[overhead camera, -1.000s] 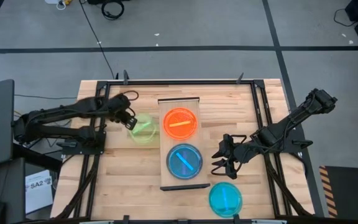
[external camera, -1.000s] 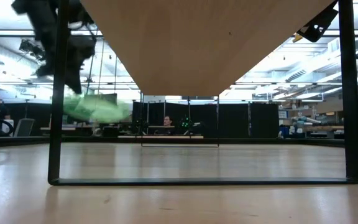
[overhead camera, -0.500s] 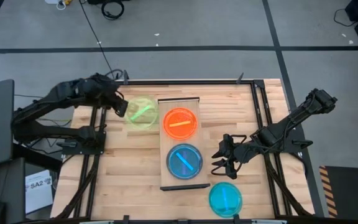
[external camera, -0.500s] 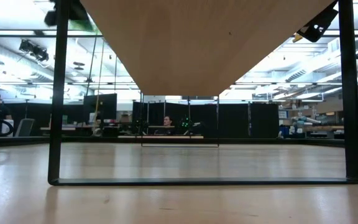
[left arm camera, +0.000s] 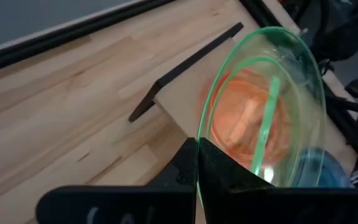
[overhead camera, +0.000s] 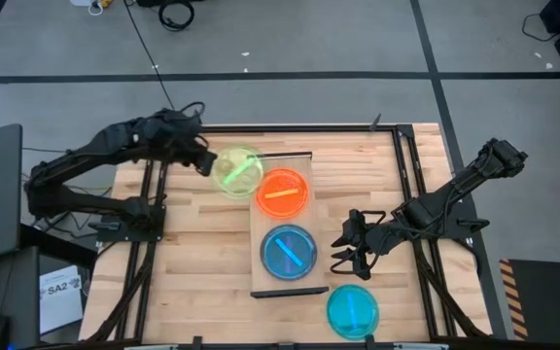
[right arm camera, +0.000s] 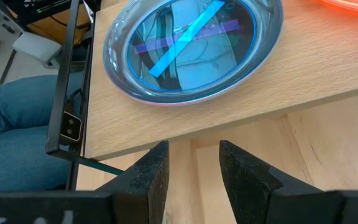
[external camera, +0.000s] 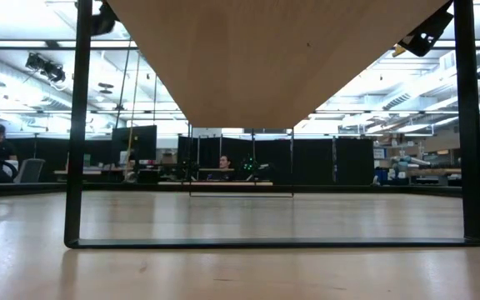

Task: Place and stack plates onto a shelf
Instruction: Stack the green plate on top of the orange plate on the shelf

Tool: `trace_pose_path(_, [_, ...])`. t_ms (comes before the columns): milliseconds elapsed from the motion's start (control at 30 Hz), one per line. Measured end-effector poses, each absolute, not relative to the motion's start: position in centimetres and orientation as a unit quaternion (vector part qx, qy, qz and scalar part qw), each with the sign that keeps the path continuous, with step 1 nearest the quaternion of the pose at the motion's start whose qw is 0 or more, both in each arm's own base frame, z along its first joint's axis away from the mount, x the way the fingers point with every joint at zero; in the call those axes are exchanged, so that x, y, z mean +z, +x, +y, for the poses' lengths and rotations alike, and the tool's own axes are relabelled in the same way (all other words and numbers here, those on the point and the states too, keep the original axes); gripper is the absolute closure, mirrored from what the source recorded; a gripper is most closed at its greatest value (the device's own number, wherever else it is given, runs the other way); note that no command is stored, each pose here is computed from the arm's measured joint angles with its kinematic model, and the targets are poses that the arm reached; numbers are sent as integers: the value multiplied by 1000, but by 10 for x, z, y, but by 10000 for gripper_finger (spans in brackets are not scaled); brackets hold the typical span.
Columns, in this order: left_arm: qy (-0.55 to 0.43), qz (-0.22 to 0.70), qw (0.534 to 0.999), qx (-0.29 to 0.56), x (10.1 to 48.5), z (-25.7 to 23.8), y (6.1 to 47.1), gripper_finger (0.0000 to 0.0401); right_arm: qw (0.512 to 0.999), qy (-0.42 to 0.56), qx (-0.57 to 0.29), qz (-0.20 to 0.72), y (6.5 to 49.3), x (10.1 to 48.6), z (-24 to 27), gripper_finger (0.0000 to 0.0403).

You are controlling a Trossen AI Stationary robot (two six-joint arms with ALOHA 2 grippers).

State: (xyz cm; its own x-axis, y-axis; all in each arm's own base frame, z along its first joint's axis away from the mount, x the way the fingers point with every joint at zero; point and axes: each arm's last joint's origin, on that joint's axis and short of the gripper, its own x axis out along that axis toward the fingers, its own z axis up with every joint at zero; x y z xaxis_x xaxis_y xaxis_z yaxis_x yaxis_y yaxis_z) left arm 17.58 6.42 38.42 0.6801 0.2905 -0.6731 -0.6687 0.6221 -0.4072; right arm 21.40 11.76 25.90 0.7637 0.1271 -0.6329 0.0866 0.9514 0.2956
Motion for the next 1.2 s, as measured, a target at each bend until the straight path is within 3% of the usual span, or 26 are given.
trace_pose_path(533, [-343,331,860,180,332,70,284,395,925,158,17,345,214,259,118,256])
trace_pose_path(1200, [-344,357,845,198,305,81,306,394,925,160,20,344,214,259,118,256])
